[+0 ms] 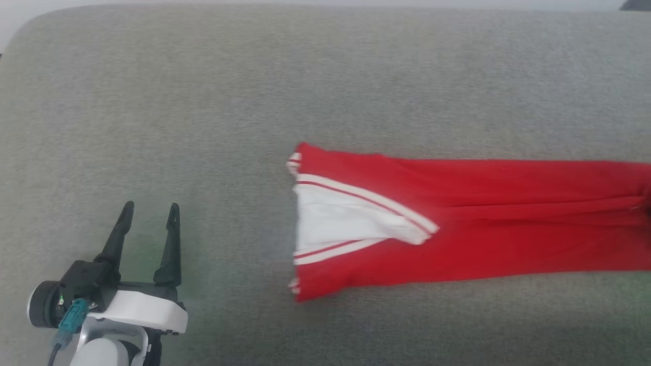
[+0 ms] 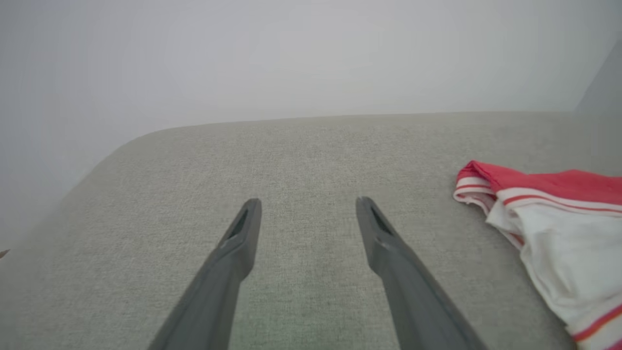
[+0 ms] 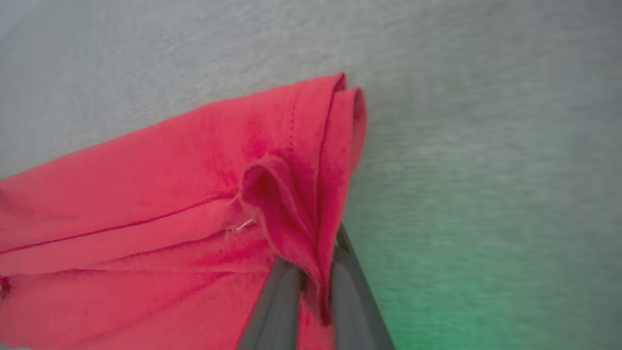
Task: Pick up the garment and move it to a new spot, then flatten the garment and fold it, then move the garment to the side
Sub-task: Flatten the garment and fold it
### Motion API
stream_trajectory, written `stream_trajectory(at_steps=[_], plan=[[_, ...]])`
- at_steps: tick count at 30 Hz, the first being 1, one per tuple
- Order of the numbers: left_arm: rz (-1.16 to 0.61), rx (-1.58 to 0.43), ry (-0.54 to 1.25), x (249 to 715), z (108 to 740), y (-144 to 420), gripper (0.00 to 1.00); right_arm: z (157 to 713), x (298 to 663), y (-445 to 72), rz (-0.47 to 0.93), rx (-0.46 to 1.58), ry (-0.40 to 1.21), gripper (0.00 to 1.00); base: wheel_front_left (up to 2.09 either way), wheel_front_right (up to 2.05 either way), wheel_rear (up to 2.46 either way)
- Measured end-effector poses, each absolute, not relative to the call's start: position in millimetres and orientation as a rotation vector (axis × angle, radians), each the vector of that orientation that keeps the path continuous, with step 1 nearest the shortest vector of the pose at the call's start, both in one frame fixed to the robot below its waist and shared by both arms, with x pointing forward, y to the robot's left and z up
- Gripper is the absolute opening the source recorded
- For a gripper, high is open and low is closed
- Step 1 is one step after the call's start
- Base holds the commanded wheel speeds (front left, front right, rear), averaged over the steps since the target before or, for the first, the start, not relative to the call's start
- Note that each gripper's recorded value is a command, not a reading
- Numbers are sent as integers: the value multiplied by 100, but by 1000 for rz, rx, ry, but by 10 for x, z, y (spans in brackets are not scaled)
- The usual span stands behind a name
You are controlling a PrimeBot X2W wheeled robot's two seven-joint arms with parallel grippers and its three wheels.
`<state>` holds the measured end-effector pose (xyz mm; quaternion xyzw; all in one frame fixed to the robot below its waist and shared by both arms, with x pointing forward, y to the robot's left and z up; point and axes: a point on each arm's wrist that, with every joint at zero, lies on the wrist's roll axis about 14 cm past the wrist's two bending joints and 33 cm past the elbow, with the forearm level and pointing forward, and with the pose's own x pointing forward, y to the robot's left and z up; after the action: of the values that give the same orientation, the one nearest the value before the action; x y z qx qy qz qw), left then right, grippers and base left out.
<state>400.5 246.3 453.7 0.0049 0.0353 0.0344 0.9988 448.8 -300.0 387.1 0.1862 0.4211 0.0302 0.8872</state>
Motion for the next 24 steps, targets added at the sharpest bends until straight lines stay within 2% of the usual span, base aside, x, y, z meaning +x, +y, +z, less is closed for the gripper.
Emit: stream_trajectory(at_steps=[6,11,13,19,24], plan=[[25,18,59,4134,4534,2324,100,4057,4372,-3741,-149,399,779,0,0,0,0],[3,9,52,4188,4537,2235,100,4307,4144,-4505,-351,315,708,0,0,0,0],[0,9,49,4185,4547,2221,100,4379,4113,-4607,-381,314,686,0,0,0,0],[-3,-3,41,4145,4583,2188,100,4429,4172,-4333,-271,293,694,0,0,0,0],[-4,-25,46,4053,4582,2143,100,4413,4286,-3540,8,239,746,0,0,0,0]])
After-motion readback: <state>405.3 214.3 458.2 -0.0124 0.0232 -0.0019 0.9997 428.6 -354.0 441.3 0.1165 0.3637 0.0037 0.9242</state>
